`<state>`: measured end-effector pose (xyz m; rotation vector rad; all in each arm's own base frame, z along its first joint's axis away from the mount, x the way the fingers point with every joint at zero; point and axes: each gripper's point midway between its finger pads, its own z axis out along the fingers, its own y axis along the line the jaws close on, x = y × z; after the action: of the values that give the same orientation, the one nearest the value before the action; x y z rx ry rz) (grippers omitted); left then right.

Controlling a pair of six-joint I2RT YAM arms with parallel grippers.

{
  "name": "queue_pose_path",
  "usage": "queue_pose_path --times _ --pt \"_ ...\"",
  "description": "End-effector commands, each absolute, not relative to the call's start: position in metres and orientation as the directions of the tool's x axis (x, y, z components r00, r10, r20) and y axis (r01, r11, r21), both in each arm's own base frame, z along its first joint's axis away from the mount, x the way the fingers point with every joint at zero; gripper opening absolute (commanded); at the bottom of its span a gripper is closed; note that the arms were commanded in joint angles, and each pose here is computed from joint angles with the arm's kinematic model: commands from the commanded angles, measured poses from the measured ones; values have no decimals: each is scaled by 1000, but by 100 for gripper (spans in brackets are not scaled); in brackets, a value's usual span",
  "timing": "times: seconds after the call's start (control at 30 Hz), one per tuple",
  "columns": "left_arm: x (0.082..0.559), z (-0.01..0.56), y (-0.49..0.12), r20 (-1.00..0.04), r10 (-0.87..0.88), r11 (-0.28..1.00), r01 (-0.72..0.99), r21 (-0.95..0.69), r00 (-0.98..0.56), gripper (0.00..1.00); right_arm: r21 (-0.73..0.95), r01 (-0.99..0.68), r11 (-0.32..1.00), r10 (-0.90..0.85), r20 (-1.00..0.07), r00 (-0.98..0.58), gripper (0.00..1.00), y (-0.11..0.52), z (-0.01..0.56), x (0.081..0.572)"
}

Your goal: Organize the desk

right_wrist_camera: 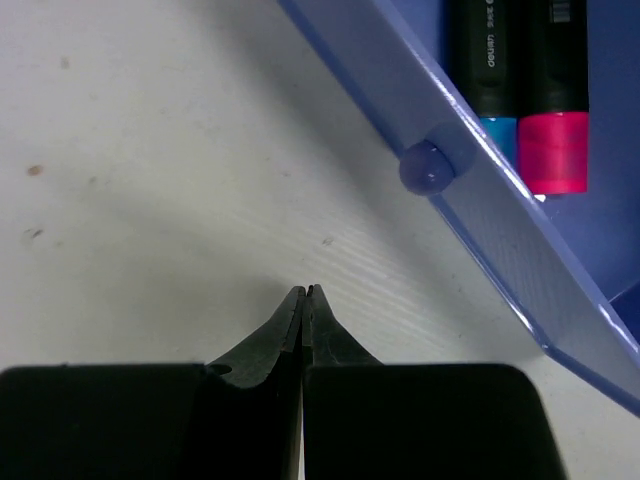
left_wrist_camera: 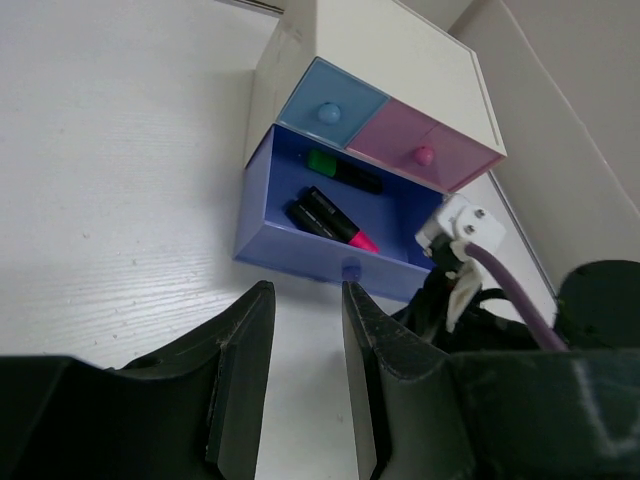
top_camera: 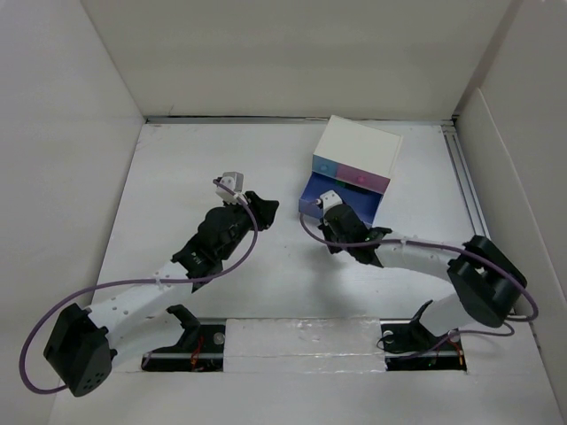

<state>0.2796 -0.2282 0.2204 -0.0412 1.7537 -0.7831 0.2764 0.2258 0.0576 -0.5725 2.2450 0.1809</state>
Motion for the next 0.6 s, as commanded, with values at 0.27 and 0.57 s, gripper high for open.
queue_pose_path --times 0.27,0.57 --pt "272 245 -226 -842 -452 735 413 -538 -294 29 -105 -247 963 -221 -831 -510 0 211 90 355" --pt "272 245 -226 -844 -450 736 414 -536 -292 29 -119 -87 989 -146 -883 -447 0 178 110 399"
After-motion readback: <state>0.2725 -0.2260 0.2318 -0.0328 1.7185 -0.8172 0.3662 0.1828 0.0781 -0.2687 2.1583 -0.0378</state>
